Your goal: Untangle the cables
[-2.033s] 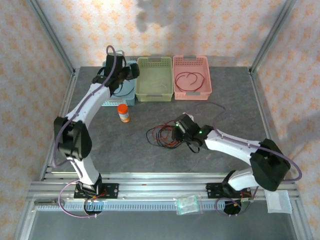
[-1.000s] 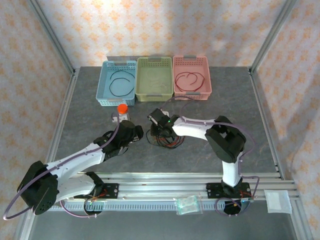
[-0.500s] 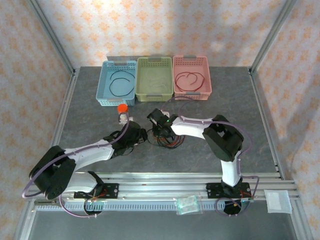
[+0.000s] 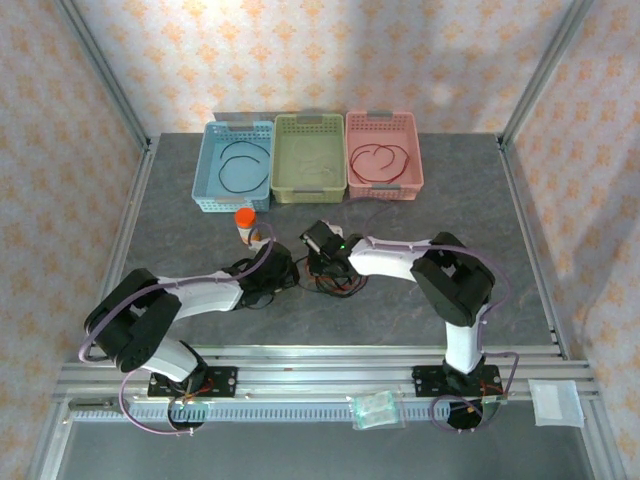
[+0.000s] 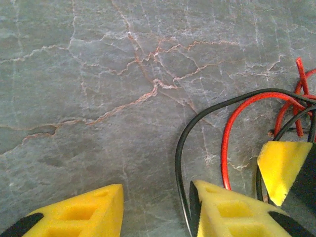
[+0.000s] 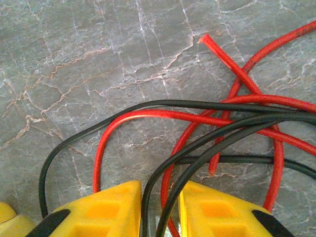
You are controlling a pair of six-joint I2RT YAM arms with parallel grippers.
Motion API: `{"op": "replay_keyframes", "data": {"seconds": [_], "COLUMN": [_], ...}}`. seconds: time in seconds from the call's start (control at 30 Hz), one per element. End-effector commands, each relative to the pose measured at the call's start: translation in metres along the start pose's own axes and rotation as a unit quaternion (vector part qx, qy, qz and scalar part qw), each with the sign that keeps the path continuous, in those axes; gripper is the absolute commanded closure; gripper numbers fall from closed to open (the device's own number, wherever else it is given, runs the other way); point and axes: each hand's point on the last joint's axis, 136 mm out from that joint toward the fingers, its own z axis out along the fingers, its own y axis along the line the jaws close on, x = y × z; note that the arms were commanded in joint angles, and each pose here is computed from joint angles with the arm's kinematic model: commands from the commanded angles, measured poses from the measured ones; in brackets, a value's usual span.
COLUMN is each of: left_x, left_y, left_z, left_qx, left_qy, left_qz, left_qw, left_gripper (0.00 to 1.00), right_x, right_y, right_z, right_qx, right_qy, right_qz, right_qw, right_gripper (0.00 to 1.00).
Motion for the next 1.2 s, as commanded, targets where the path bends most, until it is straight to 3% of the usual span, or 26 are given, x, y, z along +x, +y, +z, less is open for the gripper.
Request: {"op": "replay_keyframes", "data": {"seconds": [0.0,0.43,0.9,1.17], "left_x": [-0.005,-0.003,-0.024,-0.018], "left_y": [-0.015,-0.032,-0.027,-0.024], "left_z": [0.004,0.019,-0.007,-0.001], "left_qx": [0.019,0.048,0.023,0.019], "left_qy": [-0.005,0.009,-0.032,-0.023], "left_qz": [0.007,0.002,0.006,0.005], "left_qw": [1.0,0.999,0.999,1.0], "left_gripper": [0.62,0.69,0.68,0.65], "right_x": [0.009,0.01,0.008,0.014], "right_y": [-0.002,-0.004,-0.012,-0.012], "right_z": [-0.005,-0.007,-0.01,-0.007], "right_qx": [-0.003,-0.001,0.008,-0.043], "right_qy": [0.013,0.013,-0.002,0.022], "right_qz": [0.007,0.009,0.021,0.049], "right_qw": [1.0,1.0,1.0,0.998], "right_gripper": [0.74,0.77,0.81,0.82]}}
